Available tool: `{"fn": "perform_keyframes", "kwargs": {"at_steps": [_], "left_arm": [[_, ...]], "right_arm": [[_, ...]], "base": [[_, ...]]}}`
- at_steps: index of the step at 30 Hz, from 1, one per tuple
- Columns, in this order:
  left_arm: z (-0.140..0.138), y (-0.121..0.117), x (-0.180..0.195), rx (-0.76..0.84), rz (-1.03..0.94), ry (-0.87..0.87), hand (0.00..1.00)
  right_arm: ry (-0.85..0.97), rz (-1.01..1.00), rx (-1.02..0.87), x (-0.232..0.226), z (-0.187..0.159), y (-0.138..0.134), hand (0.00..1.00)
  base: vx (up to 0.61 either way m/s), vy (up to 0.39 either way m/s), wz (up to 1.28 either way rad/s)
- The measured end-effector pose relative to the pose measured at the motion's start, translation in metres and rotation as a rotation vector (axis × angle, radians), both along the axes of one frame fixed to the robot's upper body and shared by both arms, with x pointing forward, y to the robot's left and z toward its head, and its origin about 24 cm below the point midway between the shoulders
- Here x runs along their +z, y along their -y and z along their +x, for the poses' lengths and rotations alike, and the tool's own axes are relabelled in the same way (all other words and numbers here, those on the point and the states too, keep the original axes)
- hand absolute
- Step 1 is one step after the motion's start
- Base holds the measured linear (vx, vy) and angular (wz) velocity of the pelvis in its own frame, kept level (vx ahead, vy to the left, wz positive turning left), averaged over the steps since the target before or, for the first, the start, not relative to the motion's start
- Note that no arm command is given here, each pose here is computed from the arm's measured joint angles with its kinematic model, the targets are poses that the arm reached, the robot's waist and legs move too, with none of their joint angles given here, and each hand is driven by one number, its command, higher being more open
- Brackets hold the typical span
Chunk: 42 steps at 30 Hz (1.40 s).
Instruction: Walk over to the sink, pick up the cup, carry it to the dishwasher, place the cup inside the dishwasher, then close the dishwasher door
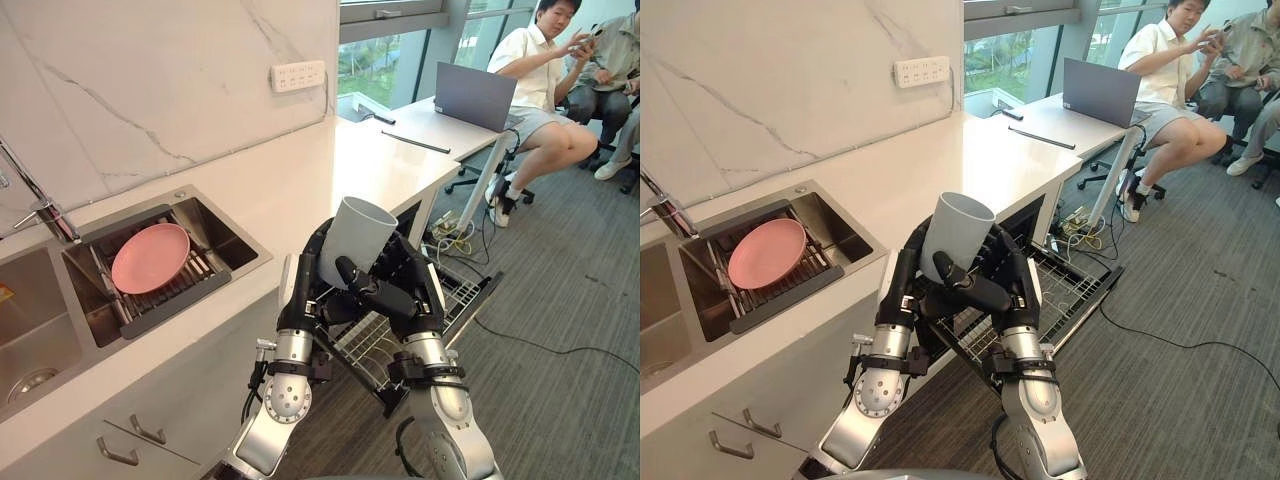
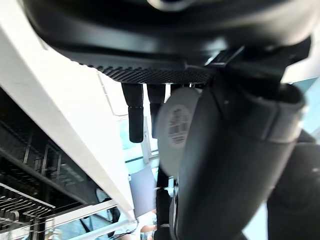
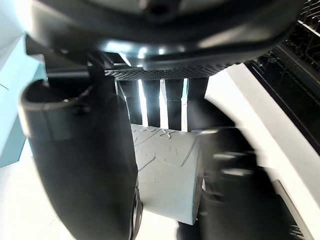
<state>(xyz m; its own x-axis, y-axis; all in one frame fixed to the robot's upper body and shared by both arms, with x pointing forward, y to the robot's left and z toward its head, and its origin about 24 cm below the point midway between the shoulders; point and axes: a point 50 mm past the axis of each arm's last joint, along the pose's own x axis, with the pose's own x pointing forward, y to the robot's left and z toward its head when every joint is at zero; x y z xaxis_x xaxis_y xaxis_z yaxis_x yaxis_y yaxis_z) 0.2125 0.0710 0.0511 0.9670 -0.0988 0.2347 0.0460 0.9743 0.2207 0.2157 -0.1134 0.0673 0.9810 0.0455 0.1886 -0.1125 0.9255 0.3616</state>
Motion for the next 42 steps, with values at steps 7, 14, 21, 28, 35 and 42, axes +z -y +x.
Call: {"fn": "perform_keyframes", "kwargs": {"at_steps": [7,14,21,28,35,42], "left_arm": [[-0.003,-0.005,-0.001,0.000,-0.004,-0.016,1.00],[0.000,-0.024,0.022,0.062,-0.120,0.054,1.00],[-0.007,-0.037,0.020,0.072,-0.246,0.008,1.00],[-0.023,-0.043,0.000,0.041,-0.335,-0.122,1.00],[-0.039,-0.042,-0.038,-0.002,-0.328,-0.306,1.00],[-0.059,-0.043,-0.073,-0.017,-0.322,-0.487,1.00]], "right_arm": [[0.027,0.035,-0.061,0.006,0.003,0.008,0.00],[0.033,0.031,-0.132,0.007,0.005,0.024,0.00],[0.075,0.034,-0.165,0.016,0.003,0.032,0.00],[0.047,0.013,-0.201,0.009,-0.007,0.041,0.00],[-0.002,-0.013,-0.222,-0.001,-0.019,0.045,0.00],[-0.041,-0.032,-0.236,-0.009,-0.028,0.049,0.00]], "base": [[0.00,0.000,0.00],[0.00,0.000,0.00],[0.00,0.000,0.01],[0.00,-0.007,0.04],[0.00,0.000,0.00],[0.00,-0.004,0.00]]}}
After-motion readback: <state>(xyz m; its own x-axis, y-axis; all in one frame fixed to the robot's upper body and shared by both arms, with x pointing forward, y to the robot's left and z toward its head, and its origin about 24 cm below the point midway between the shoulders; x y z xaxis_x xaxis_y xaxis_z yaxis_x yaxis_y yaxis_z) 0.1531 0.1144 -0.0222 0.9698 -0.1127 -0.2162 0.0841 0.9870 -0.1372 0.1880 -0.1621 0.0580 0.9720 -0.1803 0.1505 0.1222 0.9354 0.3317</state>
